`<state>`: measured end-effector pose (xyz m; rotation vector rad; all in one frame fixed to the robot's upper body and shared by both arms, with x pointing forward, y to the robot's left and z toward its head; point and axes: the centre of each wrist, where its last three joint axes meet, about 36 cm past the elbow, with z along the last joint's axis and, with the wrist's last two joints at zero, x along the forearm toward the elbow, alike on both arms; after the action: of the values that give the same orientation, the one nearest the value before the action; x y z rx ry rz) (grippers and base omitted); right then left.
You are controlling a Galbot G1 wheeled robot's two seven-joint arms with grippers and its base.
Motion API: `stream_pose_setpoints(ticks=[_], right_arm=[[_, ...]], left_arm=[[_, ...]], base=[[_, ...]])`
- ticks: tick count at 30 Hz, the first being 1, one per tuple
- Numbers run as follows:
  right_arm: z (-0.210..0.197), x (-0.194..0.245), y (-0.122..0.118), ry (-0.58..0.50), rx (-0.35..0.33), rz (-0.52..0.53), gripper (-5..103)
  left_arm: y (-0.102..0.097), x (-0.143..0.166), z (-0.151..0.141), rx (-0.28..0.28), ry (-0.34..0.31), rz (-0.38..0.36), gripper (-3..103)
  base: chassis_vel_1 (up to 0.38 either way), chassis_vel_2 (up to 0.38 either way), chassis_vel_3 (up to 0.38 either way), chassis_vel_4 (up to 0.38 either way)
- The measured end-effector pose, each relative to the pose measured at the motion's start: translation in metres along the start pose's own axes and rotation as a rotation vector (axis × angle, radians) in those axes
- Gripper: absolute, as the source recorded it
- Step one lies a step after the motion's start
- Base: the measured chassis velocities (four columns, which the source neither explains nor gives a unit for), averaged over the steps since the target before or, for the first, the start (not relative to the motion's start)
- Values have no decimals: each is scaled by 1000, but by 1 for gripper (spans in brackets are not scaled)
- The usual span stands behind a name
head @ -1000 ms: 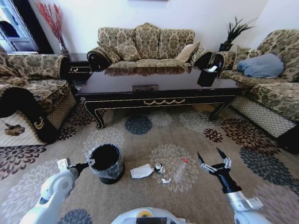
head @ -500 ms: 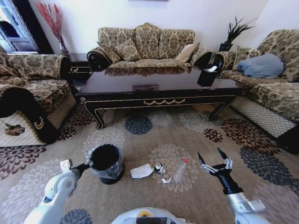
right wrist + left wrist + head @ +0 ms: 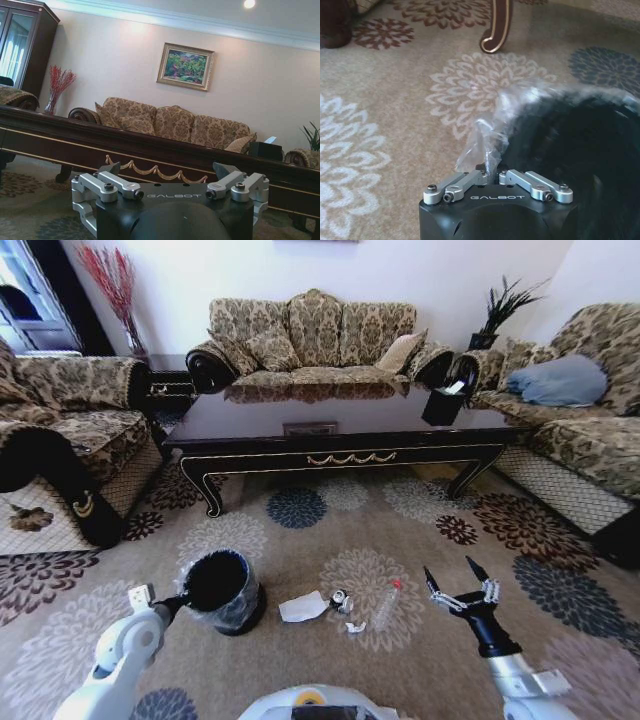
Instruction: Move to the front of the table and pick up the trash from the floor, then place it into the trash bin.
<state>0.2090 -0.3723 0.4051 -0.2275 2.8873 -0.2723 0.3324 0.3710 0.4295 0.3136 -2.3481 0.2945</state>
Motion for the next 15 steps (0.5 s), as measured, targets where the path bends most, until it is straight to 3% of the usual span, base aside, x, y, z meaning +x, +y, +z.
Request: stream_pose_setpoints(ticks=[10,12,15], right_arm=[[-1,-11,-5,74,31,114,100],[-4,-25,-3,135,63,246,100],[-9,-37,0,211,45,319,100]], left_arm=[[3,21,-8,-62,-38,-33,4],[-1,32,-15,-93,-67,-20,4],[-8,43,-22,-122,-95,-6,4]], base=[[0,0,0,0],[0,0,0,0],[0,0,0,0]])
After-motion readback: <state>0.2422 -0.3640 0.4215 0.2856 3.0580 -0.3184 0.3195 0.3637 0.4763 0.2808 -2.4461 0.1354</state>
